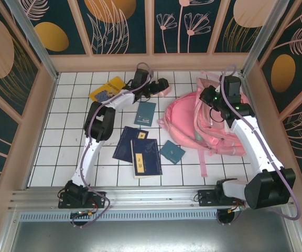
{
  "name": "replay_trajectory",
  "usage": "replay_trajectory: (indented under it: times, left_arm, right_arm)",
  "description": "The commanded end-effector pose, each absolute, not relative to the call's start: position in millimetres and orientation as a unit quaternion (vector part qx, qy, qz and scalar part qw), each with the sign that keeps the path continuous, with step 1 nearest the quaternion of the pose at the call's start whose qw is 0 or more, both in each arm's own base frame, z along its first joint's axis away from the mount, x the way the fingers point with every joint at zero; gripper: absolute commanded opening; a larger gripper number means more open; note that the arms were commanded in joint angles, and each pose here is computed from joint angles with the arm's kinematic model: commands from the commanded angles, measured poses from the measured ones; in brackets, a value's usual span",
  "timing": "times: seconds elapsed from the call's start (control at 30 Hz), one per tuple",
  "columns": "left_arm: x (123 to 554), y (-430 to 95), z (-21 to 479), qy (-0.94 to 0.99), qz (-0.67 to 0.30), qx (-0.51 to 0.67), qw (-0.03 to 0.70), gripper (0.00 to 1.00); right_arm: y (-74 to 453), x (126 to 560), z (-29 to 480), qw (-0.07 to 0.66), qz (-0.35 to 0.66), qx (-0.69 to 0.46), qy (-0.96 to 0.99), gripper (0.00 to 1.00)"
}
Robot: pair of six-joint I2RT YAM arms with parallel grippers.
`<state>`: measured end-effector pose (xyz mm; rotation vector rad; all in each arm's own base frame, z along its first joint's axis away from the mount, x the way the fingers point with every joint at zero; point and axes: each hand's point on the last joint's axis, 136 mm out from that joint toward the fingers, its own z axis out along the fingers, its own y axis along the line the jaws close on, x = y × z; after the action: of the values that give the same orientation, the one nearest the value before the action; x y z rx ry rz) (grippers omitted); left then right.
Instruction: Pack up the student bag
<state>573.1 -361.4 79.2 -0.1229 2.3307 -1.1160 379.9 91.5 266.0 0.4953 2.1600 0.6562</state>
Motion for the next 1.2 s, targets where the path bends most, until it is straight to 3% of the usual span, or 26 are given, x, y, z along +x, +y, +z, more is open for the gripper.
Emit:
replay_trajectory:
  times: [0.0,0.3,0.87,1.17]
  left_arm:
    - [577.0,-328.6,109.7,0.878,-0.359,-0.042,0.314,0.99]
    - [607.3,-305.6,104.8,0.908,-0.258,-0.108,0.311,0.98]
    - [637.1,-364.9,99.2,0.842,-0.39,-0.014,0.373,0.98]
    - [626.2,-395.2,93.5,0.819,-0.443,0.024,0.364,0.99]
  right_arm:
    - [81.7,375.9,273.8,0.424,0.245,0.197,0.849,0.0]
    - [82.9,380.3,268.4,0.421,0.248,0.202,0.849,0.0]
    - [86.1,383.2,257.3,0.411,0.253,0.202,0.852,0.0]
    - [77.6,384.3,180.5,0.355,0.183,0.233,0.887,0.0]
